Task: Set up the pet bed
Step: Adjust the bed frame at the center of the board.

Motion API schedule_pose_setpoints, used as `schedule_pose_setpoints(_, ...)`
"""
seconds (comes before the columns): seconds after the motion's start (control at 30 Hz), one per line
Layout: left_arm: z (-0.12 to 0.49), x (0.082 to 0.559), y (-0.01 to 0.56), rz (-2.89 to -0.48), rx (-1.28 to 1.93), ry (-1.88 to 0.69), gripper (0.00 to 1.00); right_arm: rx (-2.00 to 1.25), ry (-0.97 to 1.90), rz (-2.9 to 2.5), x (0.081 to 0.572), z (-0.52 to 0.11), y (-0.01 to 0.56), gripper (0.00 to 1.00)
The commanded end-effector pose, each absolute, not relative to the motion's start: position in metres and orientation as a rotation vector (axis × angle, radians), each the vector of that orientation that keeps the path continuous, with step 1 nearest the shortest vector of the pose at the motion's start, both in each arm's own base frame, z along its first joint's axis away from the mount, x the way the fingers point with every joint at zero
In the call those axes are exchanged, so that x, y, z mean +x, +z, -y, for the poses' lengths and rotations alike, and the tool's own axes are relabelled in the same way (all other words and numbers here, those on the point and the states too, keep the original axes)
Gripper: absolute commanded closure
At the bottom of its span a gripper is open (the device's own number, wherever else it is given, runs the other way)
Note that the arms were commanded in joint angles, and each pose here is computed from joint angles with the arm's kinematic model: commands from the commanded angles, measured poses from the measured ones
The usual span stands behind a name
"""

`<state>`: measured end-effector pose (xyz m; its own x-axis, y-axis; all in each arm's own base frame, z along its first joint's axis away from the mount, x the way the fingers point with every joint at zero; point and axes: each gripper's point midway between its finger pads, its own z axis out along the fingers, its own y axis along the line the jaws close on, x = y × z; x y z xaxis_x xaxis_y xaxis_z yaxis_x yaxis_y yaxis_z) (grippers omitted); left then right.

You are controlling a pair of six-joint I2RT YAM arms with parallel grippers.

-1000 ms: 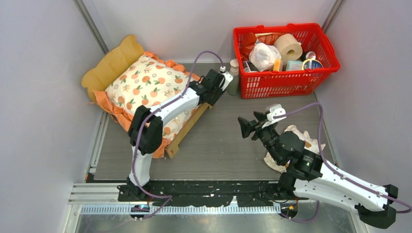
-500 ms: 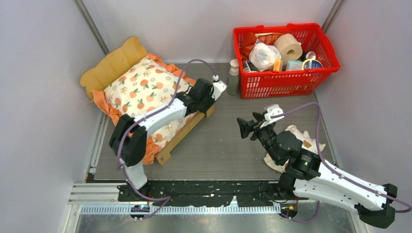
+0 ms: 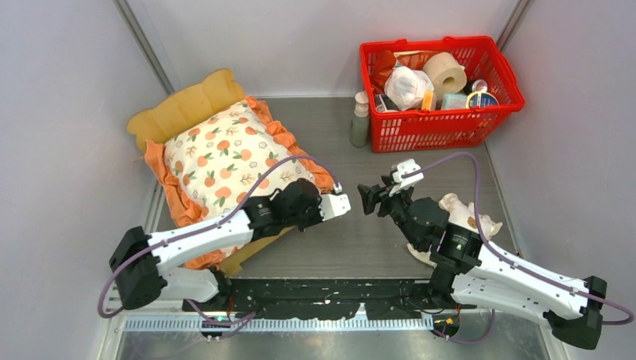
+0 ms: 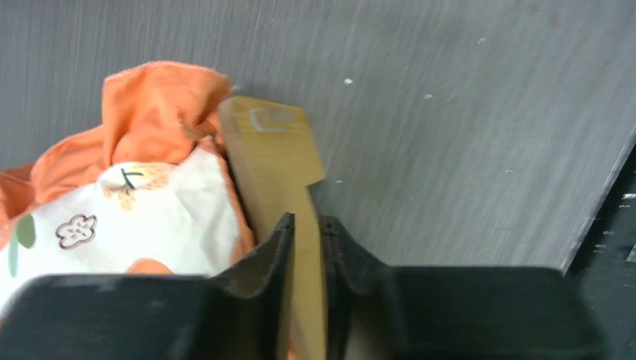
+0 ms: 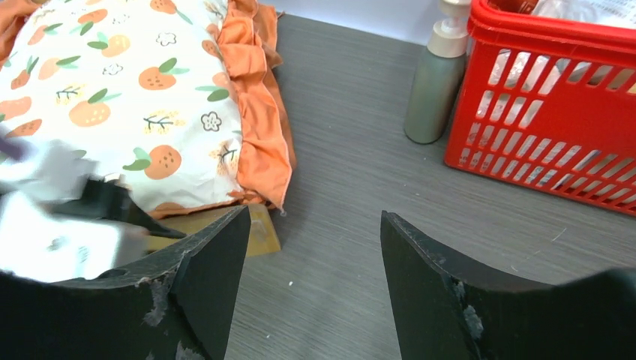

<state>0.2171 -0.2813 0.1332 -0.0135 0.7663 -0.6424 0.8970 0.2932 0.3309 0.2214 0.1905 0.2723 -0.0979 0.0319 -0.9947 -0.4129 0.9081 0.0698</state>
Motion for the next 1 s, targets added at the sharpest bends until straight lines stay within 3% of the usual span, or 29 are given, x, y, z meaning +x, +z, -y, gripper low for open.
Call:
schedule_pose_setpoints(0.0, 0.273, 0.217, 0.178, -1.728, 1.344, -0.165, 0.64, -0.262, 0.46, -1.608, 0.224, -0.203, 0.288, 0.3)
schedule_pose_setpoints(0.2, 0.216, 0.254, 0.256, -1.791, 1.034, 0.074, 0.52, -0.286, 0.499, -1.608, 0.226, -0.217, 0.283, 0.29)
schedule_pose_setpoints(0.3, 0.174, 0.274, 0.299, -1.849, 0.784, 0.11, 0.48, -0.336, 0.522, -1.648, 0.231, -0.236, 0.269, 0.29)
schedule_pose_setpoints(0.43, 0.098, 0.304, 0.343, -1.865, 0.333, 0.191, 0.35, -0.383, 0.542, -1.722, 0.247, -0.256, 0.243, 0.29)
schedule_pose_setpoints(0.63, -0.025, 0.353, 0.352, -1.921, -0.104, 0.439, 0.37, -0.465, 0.551, -1.769, 0.294, -0.273, 0.214, 0.29)
schedule_pose_setpoints(0.8, -0.068, 0.409, 0.344, -1.979, -0.155, 0.495, 0.35, -0.636, 0.738, -1.807, 0.297, -0.307, 0.202, 0.23)
schedule_pose_setpoints(0.97, -0.101, 0.462, 0.327, -2.034, -0.247, 0.54, 0.35, -0.508, 0.878, -1.889, 0.318, -0.317, 0.185, 0.19)
